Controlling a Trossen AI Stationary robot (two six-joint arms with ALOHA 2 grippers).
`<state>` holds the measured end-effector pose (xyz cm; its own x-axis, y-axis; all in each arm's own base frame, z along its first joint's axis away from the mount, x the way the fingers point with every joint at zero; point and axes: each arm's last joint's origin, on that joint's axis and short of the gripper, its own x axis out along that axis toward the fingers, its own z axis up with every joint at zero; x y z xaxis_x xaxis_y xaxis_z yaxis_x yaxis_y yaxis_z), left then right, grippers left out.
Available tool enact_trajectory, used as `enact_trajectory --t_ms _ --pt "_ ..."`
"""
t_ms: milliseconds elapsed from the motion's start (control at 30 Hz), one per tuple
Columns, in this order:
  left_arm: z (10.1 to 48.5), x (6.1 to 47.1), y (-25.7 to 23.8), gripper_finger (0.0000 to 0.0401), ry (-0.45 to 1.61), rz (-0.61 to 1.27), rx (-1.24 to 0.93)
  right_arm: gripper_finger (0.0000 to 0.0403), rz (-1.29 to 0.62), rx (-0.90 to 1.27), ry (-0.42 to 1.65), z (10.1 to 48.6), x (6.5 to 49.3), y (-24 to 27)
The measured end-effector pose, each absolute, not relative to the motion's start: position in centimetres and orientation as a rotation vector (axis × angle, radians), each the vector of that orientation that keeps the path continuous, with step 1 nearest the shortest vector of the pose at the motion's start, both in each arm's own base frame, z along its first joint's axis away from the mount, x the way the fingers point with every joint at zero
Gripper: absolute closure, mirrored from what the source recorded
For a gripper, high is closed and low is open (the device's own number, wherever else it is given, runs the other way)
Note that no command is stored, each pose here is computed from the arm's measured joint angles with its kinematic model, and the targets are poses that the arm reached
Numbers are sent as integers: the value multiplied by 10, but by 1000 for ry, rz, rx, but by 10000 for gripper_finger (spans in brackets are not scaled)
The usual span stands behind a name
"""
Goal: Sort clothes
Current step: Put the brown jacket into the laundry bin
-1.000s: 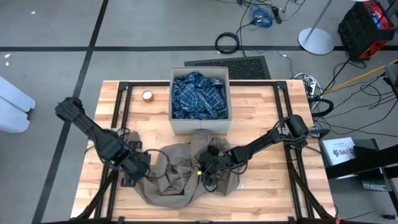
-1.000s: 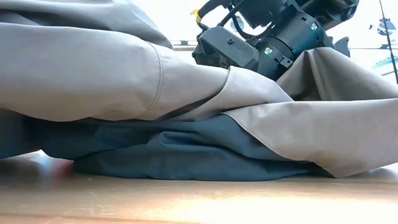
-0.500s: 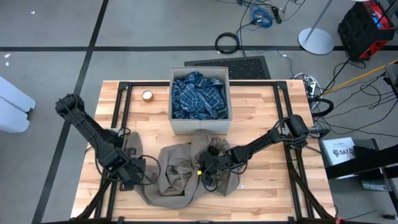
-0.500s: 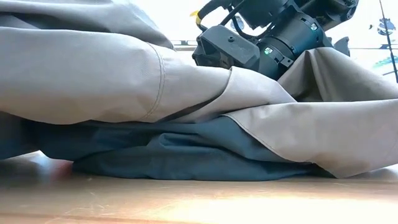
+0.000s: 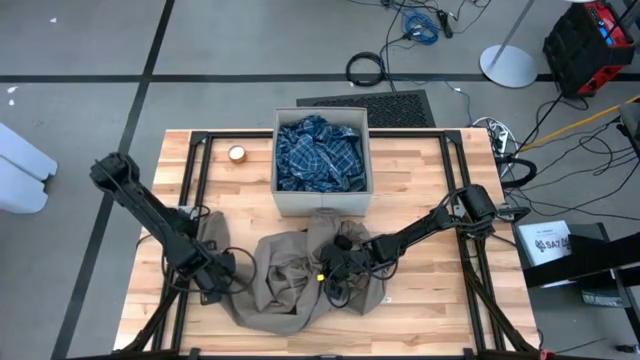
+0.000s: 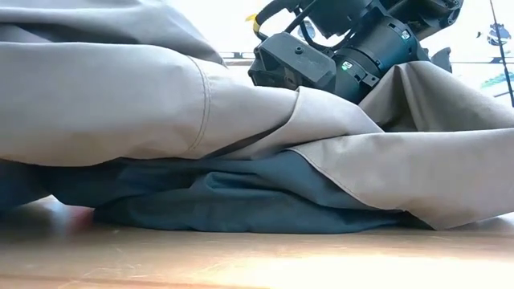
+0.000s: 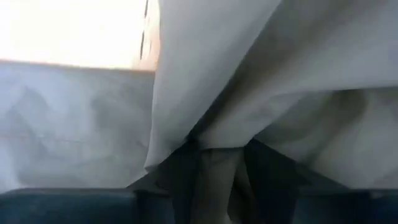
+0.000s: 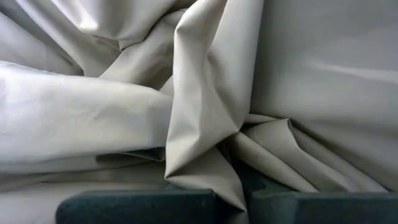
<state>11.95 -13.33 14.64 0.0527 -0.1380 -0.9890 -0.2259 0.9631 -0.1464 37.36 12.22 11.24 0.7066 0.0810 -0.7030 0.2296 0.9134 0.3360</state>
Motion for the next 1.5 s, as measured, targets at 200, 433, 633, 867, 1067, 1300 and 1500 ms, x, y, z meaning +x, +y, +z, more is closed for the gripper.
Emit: enact_trajectory --t_ms 200,433,633,867,1067,1300,1500 --pt "142 125 -137 371 1474 81 -285 403 -86 421 787 112 374 122" --pt "148 131 -142 396 1403 63 -306 403 -87 420 785 112 374 122" --pt "181 146 -149 398 1242 -1 -297 403 -89 421 784 112 374 121" --pt "241 163 -148 399 943 -44 -255 403 -92 426 784 112 375 119" --pt "296 171 -141 400 668 -42 -162 403 -95 426 783 113 375 118" --pt "325 191 -132 401 394 47 41 403 -95 418 781 113 375 117" --pt "330 225 -120 401 286 77 165 403 -89 407 778 113 376 117"
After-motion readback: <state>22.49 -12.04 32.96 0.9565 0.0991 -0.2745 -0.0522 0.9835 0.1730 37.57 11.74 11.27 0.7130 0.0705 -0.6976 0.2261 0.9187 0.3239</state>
